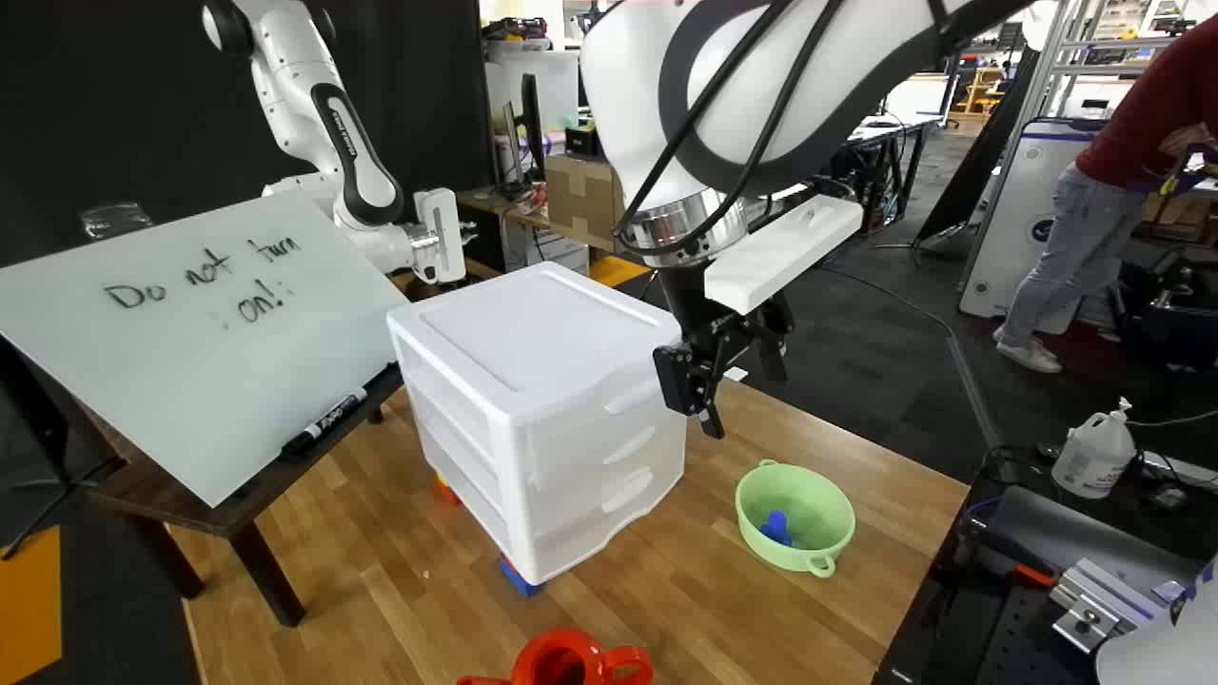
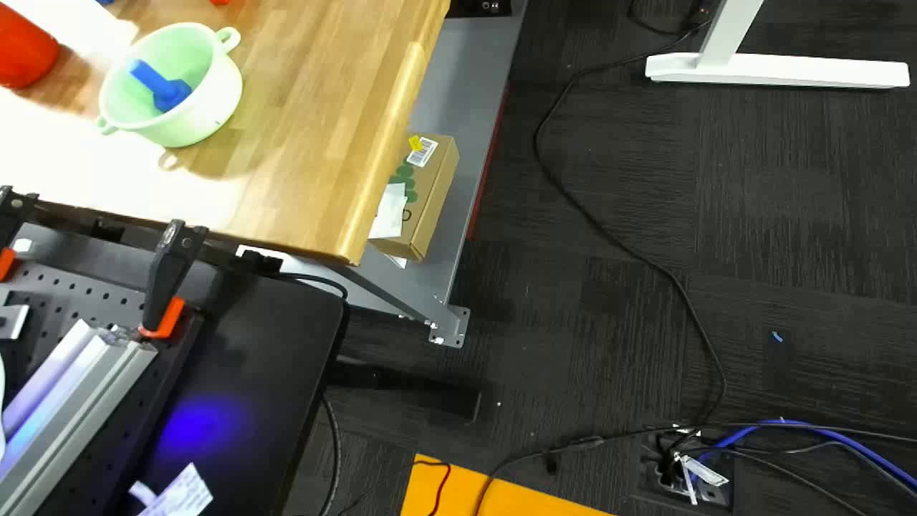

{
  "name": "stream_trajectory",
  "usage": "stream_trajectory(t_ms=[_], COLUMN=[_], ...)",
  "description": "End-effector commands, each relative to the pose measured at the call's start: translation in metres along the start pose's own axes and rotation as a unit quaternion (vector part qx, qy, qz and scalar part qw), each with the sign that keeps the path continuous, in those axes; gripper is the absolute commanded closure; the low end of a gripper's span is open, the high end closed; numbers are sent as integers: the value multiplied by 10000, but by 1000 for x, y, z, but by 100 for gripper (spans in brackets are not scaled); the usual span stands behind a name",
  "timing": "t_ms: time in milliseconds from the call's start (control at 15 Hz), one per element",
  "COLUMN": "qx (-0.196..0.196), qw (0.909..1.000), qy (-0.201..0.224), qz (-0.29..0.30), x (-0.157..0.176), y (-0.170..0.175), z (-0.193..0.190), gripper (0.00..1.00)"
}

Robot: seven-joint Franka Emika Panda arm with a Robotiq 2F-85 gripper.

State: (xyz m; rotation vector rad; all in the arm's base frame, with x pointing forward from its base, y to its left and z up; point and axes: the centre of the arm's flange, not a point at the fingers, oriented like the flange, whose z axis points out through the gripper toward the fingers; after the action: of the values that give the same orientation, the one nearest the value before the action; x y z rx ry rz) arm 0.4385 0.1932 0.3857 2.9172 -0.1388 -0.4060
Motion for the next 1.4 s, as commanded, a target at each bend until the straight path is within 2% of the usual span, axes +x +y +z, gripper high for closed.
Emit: stream_trajectory(t_ms=[0,800,1067,1333], qx=[0,-78,-313,-591], qw=[10000,9999,9966,9814], qy=[0,61,253,409], qz=[0,-33,-722,-1783], x=[0,0,-20,-61], y=[0,-2,-21,-50], z=[0,-3,-4,5], gripper=[0,0,0,0])
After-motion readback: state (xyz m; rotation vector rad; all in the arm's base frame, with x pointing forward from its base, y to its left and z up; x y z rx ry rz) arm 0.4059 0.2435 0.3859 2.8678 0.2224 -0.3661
